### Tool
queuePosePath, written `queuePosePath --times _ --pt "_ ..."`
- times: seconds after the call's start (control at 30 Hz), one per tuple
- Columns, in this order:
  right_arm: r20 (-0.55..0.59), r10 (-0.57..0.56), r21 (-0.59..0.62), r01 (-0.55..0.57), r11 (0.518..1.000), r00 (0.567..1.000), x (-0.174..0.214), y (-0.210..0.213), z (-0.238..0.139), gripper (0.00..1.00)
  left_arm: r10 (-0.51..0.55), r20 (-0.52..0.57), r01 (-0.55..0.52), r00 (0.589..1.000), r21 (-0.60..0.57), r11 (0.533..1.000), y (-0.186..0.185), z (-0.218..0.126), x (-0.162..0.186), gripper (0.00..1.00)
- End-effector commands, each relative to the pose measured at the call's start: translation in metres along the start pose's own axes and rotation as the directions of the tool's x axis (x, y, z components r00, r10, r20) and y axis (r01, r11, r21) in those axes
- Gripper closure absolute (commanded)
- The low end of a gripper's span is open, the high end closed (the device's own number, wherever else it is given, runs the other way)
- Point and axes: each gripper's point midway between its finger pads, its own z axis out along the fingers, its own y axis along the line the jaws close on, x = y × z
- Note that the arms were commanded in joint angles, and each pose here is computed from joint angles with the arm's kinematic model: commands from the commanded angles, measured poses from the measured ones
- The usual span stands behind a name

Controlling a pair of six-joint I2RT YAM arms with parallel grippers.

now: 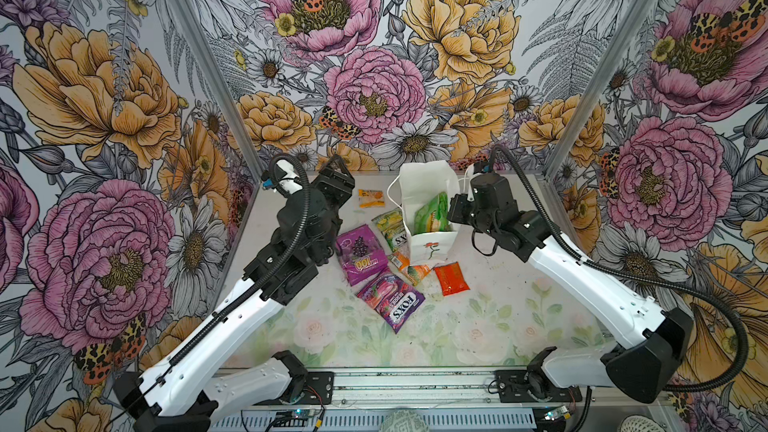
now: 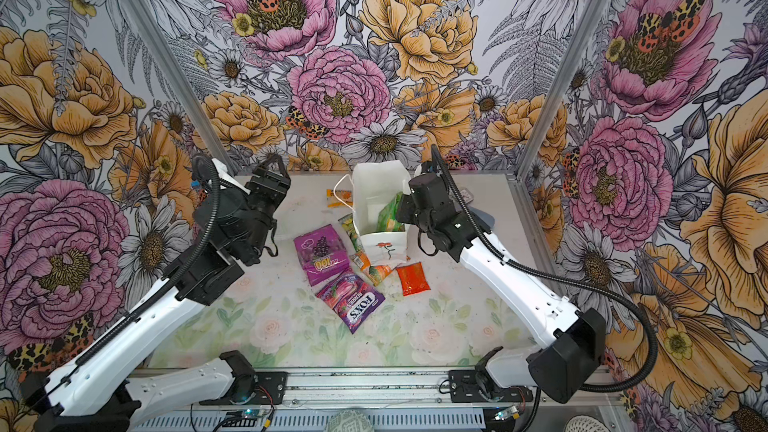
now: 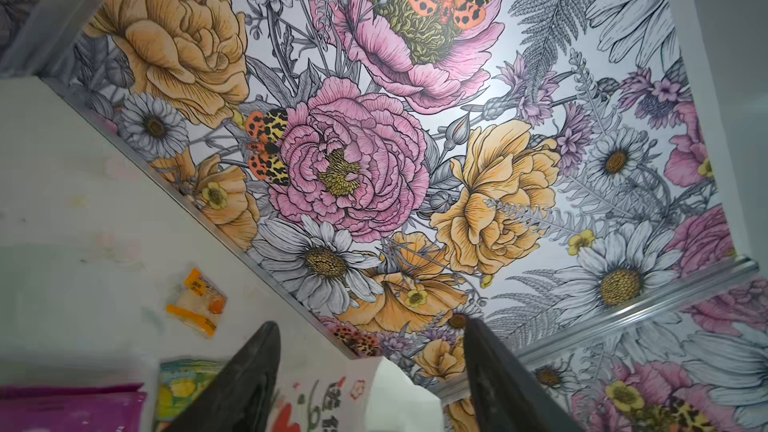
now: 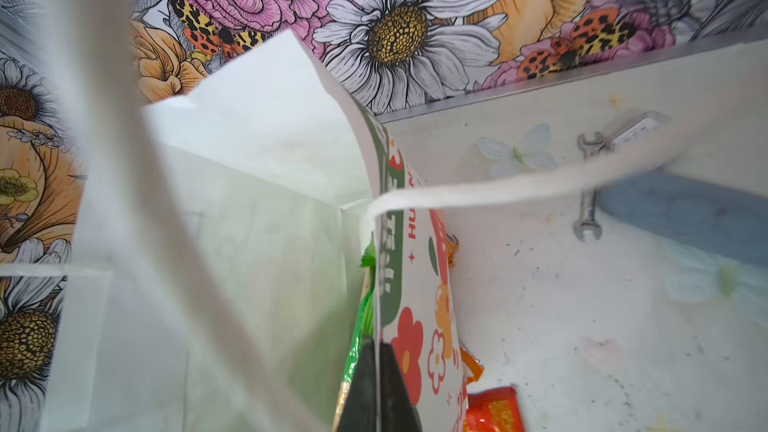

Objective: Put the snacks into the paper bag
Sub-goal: 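Open the left gripper and withdraw it from the paper bag, then move the left gripper down over the purple Lot 100 candy bag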

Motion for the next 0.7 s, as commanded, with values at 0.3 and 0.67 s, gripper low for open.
queuePosePath --times 0.3,0.67 --pt "0.01 -0.214 0.201 0.208 0.957 0.977 -0.007 -0.067 -0.098 1.0 0.164 -0.399 -0.251 0.902 -0.177 0.952 0.161 0.002 0.059 0.16" --pt "-0.24 -0.138 0.094 0.164 0.982 0.961 0.083 -0.067 -0.051 1.0 0.153 -0.624 -0.368 0.766 -0.231 0.901 0.219 0.017 0.13 0.13"
